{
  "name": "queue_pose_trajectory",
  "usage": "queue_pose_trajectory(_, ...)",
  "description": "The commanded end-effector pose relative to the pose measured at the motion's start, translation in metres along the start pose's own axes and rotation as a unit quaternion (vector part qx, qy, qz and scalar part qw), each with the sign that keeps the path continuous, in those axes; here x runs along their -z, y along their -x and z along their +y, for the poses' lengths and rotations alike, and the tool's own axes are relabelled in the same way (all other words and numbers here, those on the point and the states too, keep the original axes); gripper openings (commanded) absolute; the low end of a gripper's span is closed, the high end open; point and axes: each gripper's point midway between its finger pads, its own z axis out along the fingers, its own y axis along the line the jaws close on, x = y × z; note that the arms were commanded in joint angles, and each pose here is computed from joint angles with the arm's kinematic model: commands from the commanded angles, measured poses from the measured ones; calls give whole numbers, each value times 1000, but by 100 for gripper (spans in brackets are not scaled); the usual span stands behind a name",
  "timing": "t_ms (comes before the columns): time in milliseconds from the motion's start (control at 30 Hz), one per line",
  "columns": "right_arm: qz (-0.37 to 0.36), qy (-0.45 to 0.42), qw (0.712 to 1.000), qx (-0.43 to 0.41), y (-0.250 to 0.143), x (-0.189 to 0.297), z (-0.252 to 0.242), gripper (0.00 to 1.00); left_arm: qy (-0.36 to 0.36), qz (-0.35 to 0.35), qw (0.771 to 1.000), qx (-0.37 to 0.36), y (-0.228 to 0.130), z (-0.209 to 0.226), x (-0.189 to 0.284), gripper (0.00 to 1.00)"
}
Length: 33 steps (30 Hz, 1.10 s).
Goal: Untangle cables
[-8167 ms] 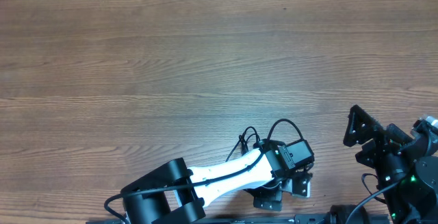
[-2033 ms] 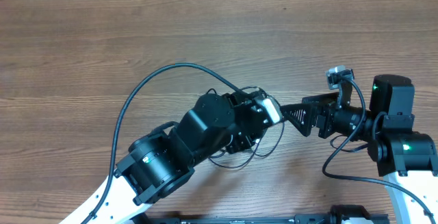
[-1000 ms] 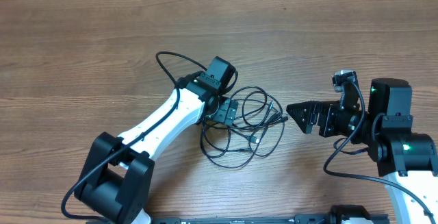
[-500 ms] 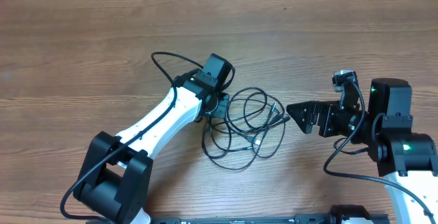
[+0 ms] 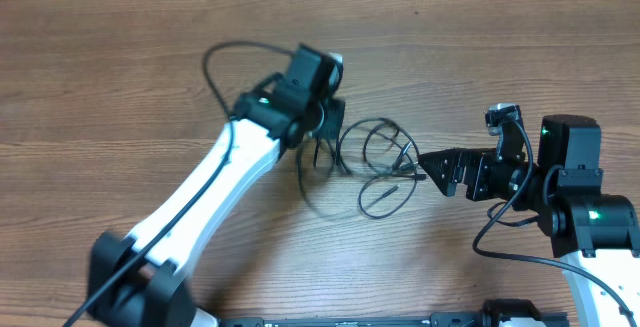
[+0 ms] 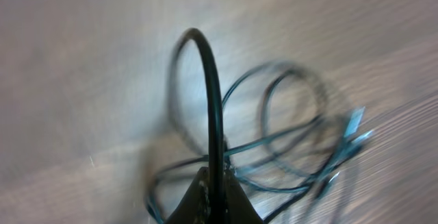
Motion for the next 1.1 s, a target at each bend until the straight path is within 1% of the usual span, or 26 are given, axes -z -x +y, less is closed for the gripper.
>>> queue_pose_trajectory(0, -8, -3, 1000, 7, 6, 4, 3, 100, -40, -114, 992, -31, 58, -21, 78, 4)
queue_pose_trajectory(33, -7, -3, 1000, 6, 6, 3, 2, 100, -46, -138, 989, -32, 69, -24, 97, 4)
queue_pose_trajectory(200, -6, -3, 1000, 6, 6, 3, 2, 100, -52, -173, 983, -37, 79, -27, 125, 4)
queue_pose_trajectory(300, -6, -3, 1000, 6, 6, 3, 2, 100, -51, -181, 981, -55, 79, -27, 132, 4)
queue_pose_trajectory(533, -5, -3, 1000, 6, 6, 2, 2, 100, -51, -181, 981, -55, 79, -27, 132, 4)
queue_pose_trajectory(600, -5, -3, 1000, 6, 6, 2, 2, 100, -51, -181, 981, -55, 79, -27, 132, 7)
queue_pose_trajectory(633, -5, -3, 1000, 5, 6, 2, 2, 100, -51, -180, 981, -55, 79, -27, 132, 12)
queue_pose_trajectory(733, -5, -3, 1000, 5, 6, 2, 2, 100, -53, -178, 981, -55, 78, -28, 132, 17)
queue_pose_trajectory(800, -5, -3, 1000, 5, 6, 2, 2, 100, -53, -177, 981, -55, 78, -28, 132, 4)
queue_pose_trajectory(867, -5, -3, 1000, 5, 6, 2, 2, 100, -43, -167, 984, -54, 73, -24, 129, 4)
queue_pose_trajectory(933, -5, -3, 1000, 5, 6, 2, 2, 100, -12, -145, 988, -48, 64, -12, 122, 10)
queue_pose_trajectory(967, -5, -3, 1000, 5, 6, 2, 2, 100, 7, -129, 991, -45, 57, -4, 116, 18)
queue_pose_trajectory(1000, -5, -3, 1000, 5, 6, 2, 2, 100, 26, -112, 993, -43, 51, 3, 109, 22)
queue_pose_trajectory(1033, -5, -3, 1000, 5, 6, 2, 2, 100, 49, -89, 994, -36, 44, 12, 98, 36)
queue_pose_trajectory(1067, -5, -3, 1000, 5, 6, 2, 2, 100, 66, -70, 995, -29, 38, 18, 88, 39)
